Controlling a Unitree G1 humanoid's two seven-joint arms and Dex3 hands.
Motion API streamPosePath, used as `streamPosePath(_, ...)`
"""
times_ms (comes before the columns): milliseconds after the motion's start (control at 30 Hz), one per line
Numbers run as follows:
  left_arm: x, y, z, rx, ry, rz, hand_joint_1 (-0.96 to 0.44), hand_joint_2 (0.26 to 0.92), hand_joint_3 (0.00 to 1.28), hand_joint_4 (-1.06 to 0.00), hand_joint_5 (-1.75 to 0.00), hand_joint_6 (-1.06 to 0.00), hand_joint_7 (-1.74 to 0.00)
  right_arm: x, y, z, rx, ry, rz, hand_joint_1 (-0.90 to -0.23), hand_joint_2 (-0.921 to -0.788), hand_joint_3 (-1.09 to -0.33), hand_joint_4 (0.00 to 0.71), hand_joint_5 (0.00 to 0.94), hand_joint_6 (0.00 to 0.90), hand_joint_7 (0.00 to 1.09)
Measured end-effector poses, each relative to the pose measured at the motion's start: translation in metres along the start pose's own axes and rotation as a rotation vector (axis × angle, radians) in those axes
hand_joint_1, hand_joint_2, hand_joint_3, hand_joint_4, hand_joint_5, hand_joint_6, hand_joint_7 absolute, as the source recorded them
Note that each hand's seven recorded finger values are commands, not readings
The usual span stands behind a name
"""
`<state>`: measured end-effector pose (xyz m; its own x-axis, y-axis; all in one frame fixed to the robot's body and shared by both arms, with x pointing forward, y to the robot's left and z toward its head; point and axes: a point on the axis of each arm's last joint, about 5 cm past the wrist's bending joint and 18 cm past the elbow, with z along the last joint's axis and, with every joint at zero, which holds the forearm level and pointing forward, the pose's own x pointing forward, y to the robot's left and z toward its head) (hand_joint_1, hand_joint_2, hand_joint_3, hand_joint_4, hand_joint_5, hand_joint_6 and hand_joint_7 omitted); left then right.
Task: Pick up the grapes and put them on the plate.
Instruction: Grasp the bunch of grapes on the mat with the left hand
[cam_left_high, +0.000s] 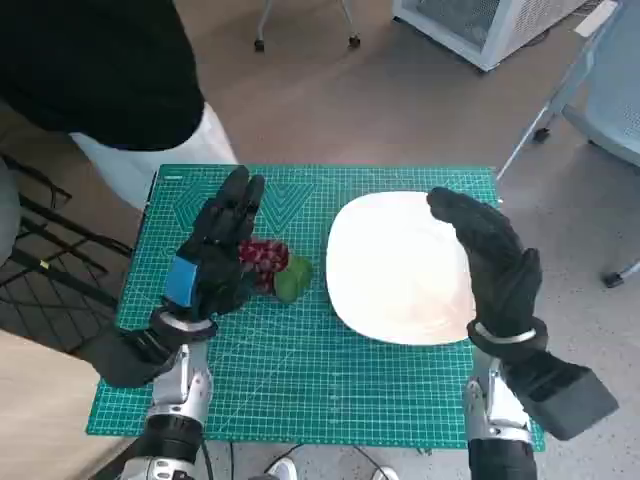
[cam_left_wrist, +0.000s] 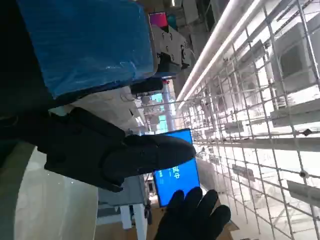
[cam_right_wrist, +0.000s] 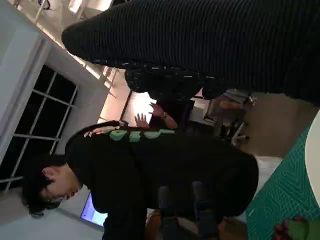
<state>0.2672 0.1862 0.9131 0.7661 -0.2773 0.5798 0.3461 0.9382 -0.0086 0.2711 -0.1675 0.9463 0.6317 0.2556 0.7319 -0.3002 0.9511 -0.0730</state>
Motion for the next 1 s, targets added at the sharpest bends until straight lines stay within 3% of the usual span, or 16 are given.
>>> streamPosePath(1000,-0.0026,-0.0025,-0.0002,-0.026,0.017,-0.017,-0.76,0.921,0.5,-0.13,0.0,-0.25,0.0,0.003,-0.0011,0.0016,-0.001,-0.003,0.004,-0.706,-0.921,-0.694,0.332,0.004,0.015,0.56)
